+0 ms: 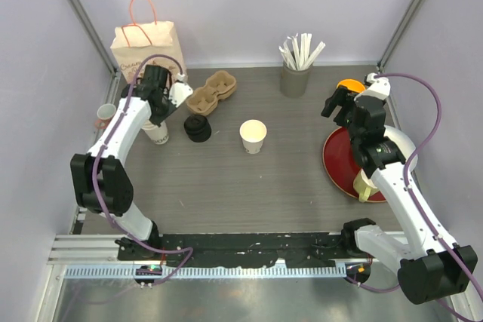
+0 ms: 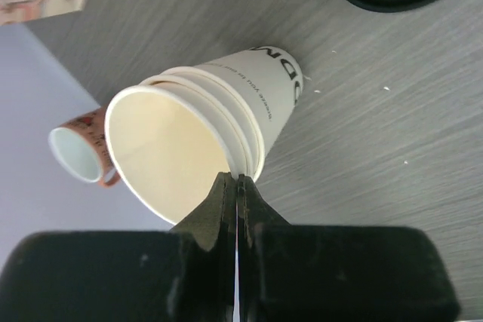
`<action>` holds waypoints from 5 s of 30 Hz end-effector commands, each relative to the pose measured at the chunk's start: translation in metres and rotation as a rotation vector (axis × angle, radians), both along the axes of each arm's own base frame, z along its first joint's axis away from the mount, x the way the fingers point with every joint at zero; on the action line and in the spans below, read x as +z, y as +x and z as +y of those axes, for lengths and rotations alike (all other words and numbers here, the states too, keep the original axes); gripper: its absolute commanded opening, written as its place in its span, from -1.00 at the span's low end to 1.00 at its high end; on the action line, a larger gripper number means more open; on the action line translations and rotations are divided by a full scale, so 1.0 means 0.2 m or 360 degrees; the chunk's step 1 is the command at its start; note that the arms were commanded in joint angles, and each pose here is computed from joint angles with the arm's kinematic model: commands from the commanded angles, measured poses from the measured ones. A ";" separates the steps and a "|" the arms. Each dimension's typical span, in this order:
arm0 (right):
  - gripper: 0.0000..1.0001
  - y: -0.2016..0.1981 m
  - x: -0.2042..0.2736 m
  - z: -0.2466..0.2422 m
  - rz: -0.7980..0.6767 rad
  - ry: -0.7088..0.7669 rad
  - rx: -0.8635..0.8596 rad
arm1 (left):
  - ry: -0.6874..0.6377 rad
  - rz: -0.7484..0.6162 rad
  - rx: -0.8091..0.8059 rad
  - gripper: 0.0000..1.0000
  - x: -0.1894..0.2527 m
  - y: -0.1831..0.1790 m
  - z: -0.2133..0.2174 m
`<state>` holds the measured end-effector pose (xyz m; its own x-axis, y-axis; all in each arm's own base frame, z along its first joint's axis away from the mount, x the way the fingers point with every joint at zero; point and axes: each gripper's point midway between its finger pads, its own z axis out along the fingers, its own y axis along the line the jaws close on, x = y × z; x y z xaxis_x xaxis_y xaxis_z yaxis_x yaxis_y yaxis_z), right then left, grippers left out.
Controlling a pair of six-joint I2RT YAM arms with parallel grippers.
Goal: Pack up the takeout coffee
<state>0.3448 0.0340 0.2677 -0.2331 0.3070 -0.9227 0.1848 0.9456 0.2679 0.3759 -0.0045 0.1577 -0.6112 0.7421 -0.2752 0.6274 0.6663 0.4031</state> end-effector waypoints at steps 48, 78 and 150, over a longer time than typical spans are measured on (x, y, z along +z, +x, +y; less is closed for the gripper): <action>0.17 0.25 -0.19 2.61 0.0932 0.1651 0.1700 | -0.0385 -0.0205 0.0206 -1.00 0.24 0.03 -0.16; 0.02 0.27 -0.39 2.64 0.1022 0.1703 0.1605 | -0.0231 -0.0260 0.0203 -1.00 0.15 0.07 -0.08; -0.07 0.22 -0.34 2.73 0.0945 0.1716 0.1694 | -0.0277 -0.0252 0.0193 -1.00 0.15 0.07 -0.13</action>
